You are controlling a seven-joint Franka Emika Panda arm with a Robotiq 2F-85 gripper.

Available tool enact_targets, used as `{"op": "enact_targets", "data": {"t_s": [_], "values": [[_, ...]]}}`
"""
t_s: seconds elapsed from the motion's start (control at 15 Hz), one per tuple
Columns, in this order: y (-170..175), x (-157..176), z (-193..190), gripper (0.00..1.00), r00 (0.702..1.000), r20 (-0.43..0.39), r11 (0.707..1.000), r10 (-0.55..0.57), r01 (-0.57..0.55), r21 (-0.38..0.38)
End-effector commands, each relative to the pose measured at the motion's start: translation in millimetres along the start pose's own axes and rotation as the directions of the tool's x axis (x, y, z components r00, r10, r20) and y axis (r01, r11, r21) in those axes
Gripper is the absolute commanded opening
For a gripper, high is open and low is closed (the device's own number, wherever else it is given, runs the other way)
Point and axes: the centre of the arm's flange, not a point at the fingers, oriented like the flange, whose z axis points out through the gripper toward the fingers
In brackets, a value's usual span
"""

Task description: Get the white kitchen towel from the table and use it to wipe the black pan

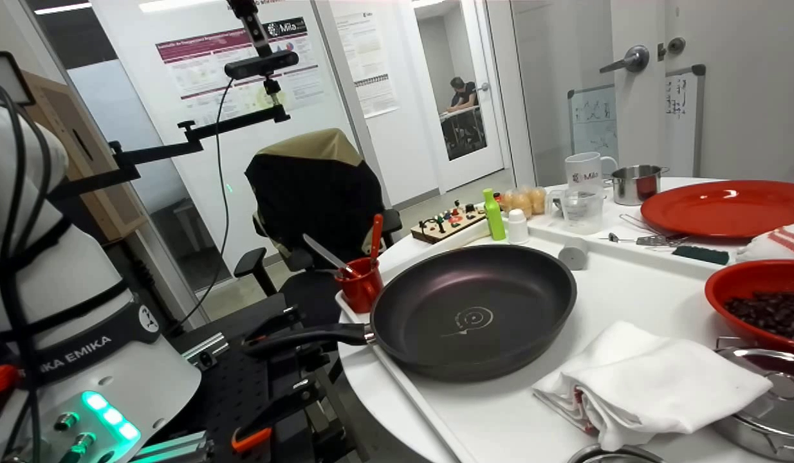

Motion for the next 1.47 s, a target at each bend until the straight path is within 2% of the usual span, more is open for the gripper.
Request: {"op": "enact_targets", "data": {"t_s": [0.0,0.33,0.53,0.6,1.07,1.4], "values": [[36.9,45.0,0.5,1.0,0.996,0.016,0.995,-0.087,0.088,-0.056],[79.7,91.0,16.9,1.0,0.998,-0.016,0.99,-0.062,0.06,-0.125],[75.0,91.2,20.0,1.0,0.999,-0.023,0.988,-0.045,0.041,-0.149],[81.9,83.2,24.7,1.0,0.999,-0.011,0.992,-0.045,0.043,-0.119],[76.9,85.4,25.2,1.0,0.998,-0.005,0.99,-0.059,0.058,-0.128],[108.4,113.3,31.1,1.0,0.999,-0.013,0.994,-0.045,0.043,-0.103]]}}
